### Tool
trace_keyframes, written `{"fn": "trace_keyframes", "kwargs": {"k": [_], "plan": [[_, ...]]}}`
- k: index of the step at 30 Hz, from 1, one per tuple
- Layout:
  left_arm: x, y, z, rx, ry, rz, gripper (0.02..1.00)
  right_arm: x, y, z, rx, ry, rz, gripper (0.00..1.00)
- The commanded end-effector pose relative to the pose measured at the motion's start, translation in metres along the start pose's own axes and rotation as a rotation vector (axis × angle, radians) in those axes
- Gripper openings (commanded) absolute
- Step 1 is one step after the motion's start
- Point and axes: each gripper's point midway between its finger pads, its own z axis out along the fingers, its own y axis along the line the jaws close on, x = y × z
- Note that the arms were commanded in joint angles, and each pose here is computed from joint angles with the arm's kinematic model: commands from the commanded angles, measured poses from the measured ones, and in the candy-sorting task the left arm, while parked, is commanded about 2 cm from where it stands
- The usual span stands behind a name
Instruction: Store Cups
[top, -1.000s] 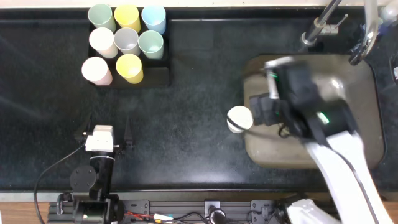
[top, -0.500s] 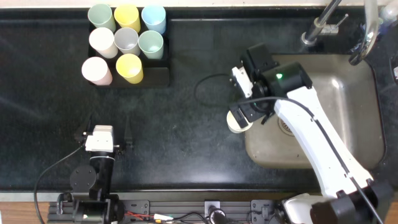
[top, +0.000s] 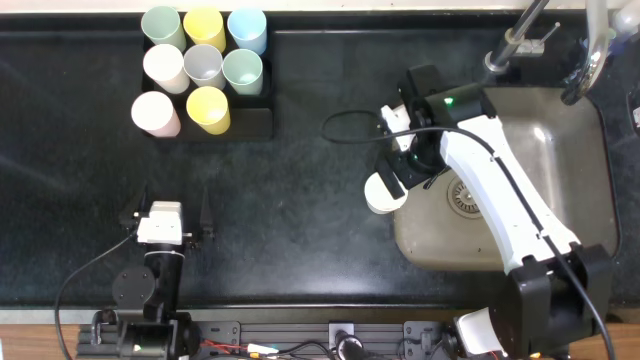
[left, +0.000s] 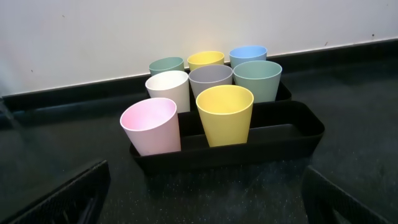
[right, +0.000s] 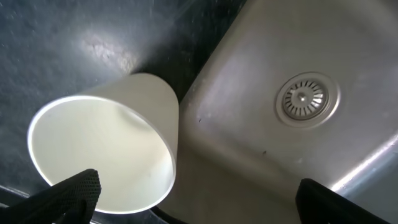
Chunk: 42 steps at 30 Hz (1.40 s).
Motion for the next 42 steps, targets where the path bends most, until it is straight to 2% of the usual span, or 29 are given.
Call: {"fn": "trace_keyframes", "kwargs": {"k": [1, 10, 12, 13, 14, 15, 16, 20, 24, 29, 35, 37, 39, 42], "plan": [[-0.001, -0.001, -0.001, 0.008, -0.007, 0.015, 1.000, 0.009, 0.004, 0.015, -0.022, 0.043, -0.036, 0.998], [-0.001, -0.001, -0.001, 0.008, -0.007, 0.015, 1.000, 0.005, 0.002, 0.028, -0.019, 0.017, -0.019, 1.000], [-0.001, -0.001, -0.001, 0.008, -0.007, 0.015, 1.000, 0.005, 0.003, 0.028, -0.020, 0.017, -0.019, 0.936], [-0.001, -0.001, -0.001, 0.008, -0.007, 0.015, 1.000, 0.005, 0.003, 0.028, -0.020, 0.016, -0.019, 0.838], [-0.001, -0.001, -0.001, 0.008, -0.007, 0.015, 1.000, 0.005, 0.003, 0.028, -0.020, 0.017, -0.019, 0.656], [-0.001, -0.001, -0.001, 0.008, -0.007, 0.015, 1.000, 0.005, 0.003, 0.028, -0.019, 0.017, -0.017, 0.194], [-0.001, -0.001, -0.001, 0.008, -0.007, 0.015, 1.000, 0.005, 0.003, 0.028, -0.019, 0.017, -0.002, 0.045], [-0.001, -0.001, -0.001, 0.008, -0.007, 0.015, 0.998, 0.001, 0.007, 0.026, -0.017, 0.007, 0.047, 0.042], [-0.001, -0.001, -0.001, 0.008, -0.007, 0.015, 1.000, -0.017, 0.020, -0.006, -0.006, -0.057, 0.010, 0.042], [-0.001, -0.001, -0.001, 0.008, -0.007, 0.015, 1.000, -0.054, 0.039, -0.075, 0.008, -0.218, -0.014, 0.042], [-0.001, -0.001, -0.001, 0.008, -0.007, 0.015, 1.000, -0.108, 0.060, -0.174, 0.010, -0.518, -0.022, 0.042], [-0.001, -0.001, -0.001, 0.008, -0.007, 0.015, 1.000, -0.127, 0.068, -0.195, -0.001, -0.575, -0.019, 0.042], [-0.001, -0.001, -0.001, 0.008, -0.007, 0.015, 1.000, -0.146, 0.079, -0.201, -0.014, -0.583, -0.026, 0.045], [-0.001, -0.001, -0.001, 0.008, -0.007, 0.015, 1.000, -0.171, 0.099, -0.186, -0.024, -0.538, -0.066, 0.045]]}}
